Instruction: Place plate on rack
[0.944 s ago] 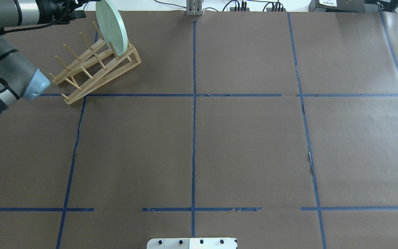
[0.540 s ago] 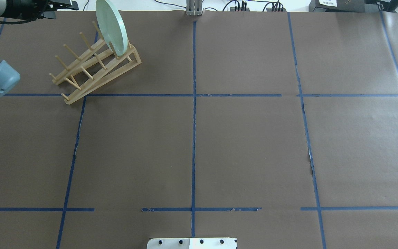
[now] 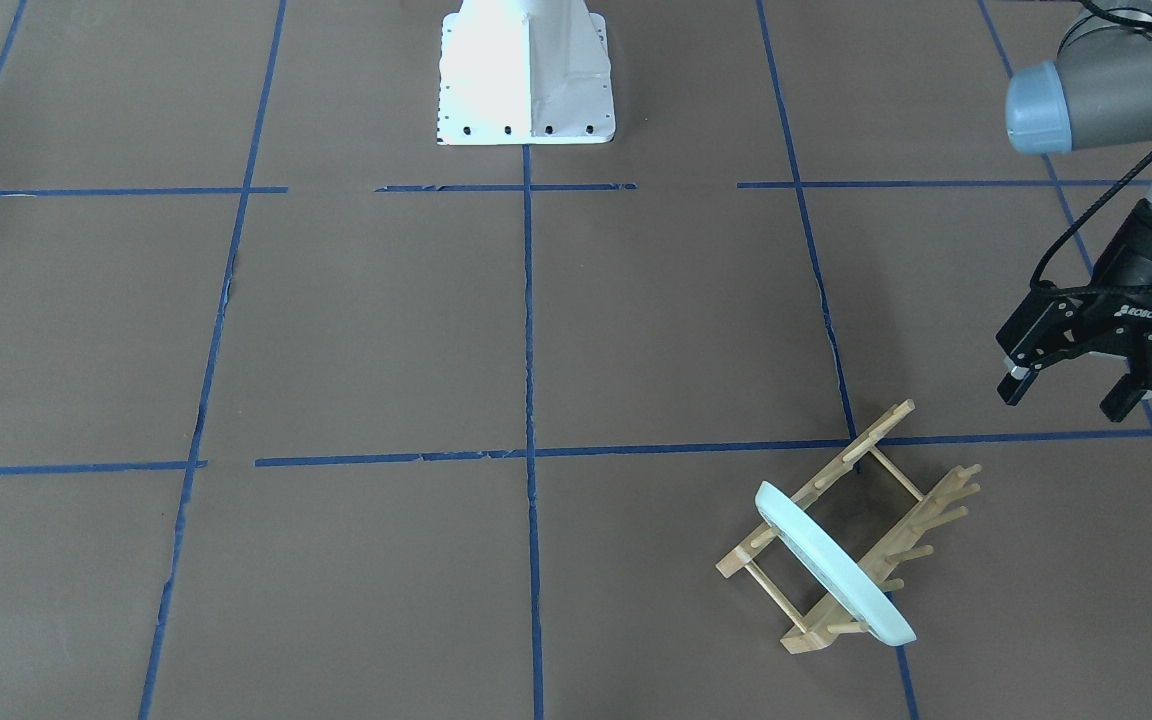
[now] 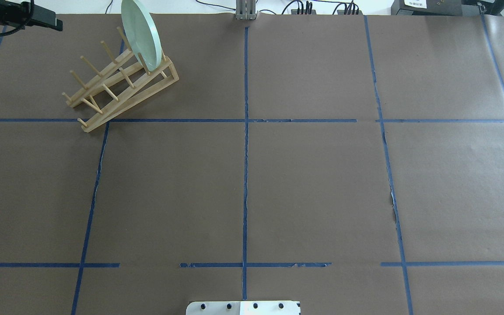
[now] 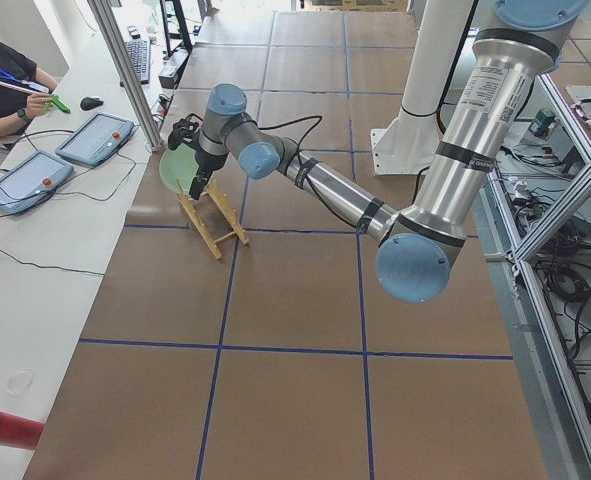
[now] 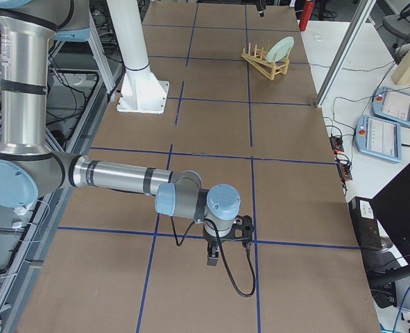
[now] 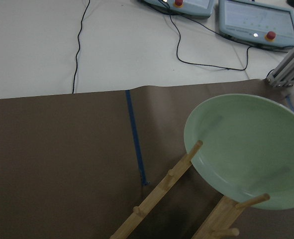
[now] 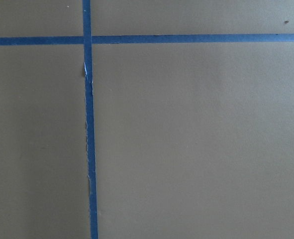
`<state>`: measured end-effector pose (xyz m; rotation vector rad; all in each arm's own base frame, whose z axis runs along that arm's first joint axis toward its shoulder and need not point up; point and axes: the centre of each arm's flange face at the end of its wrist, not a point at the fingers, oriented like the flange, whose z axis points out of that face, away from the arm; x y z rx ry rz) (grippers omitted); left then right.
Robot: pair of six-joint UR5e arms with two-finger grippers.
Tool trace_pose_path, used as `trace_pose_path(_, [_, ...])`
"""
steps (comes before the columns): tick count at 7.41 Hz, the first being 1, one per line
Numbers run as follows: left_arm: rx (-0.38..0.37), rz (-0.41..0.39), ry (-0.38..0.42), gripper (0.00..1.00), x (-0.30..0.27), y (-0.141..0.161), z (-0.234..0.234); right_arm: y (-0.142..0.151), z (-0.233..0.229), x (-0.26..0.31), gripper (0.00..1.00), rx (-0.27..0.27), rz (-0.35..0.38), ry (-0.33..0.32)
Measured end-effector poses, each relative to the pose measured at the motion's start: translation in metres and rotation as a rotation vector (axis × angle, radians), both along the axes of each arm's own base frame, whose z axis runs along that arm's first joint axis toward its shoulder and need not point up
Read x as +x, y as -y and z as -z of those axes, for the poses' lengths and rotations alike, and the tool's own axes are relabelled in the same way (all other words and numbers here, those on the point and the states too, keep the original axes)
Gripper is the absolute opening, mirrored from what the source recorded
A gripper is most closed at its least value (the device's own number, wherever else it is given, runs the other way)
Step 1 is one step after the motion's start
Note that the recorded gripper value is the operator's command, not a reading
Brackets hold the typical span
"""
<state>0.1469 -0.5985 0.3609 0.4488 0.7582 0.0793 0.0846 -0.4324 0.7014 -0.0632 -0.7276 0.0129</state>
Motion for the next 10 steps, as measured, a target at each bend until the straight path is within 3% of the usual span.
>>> trace_pose_path(2, [-0.026, -0.127, 0.134, 1.00, -0.037, 0.009, -0.052, 0.000, 0.000, 0.000, 1.00, 0.000, 0.000, 0.000])
trace_pose_path(3, [-0.071, -0.162, 0.133, 1.00, -0.059, 0.011, -0.086, 0.000, 0.000, 0.000, 1.00, 0.000, -0.001, 0.000])
trace_pose_path(7, [-0.349, -0.142, 0.022, 1.00, -0.138, -0.041, -0.237, 0.000, 0.000, 0.000, 1.00, 0.000, 0.000, 0.000])
trace_pose_path(10, [-0.432, -0.130, -0.008, 1.00, -0.157, -0.079, -0.283, 0.000, 0.000, 0.000, 1.00, 0.000, 0.000, 0.000])
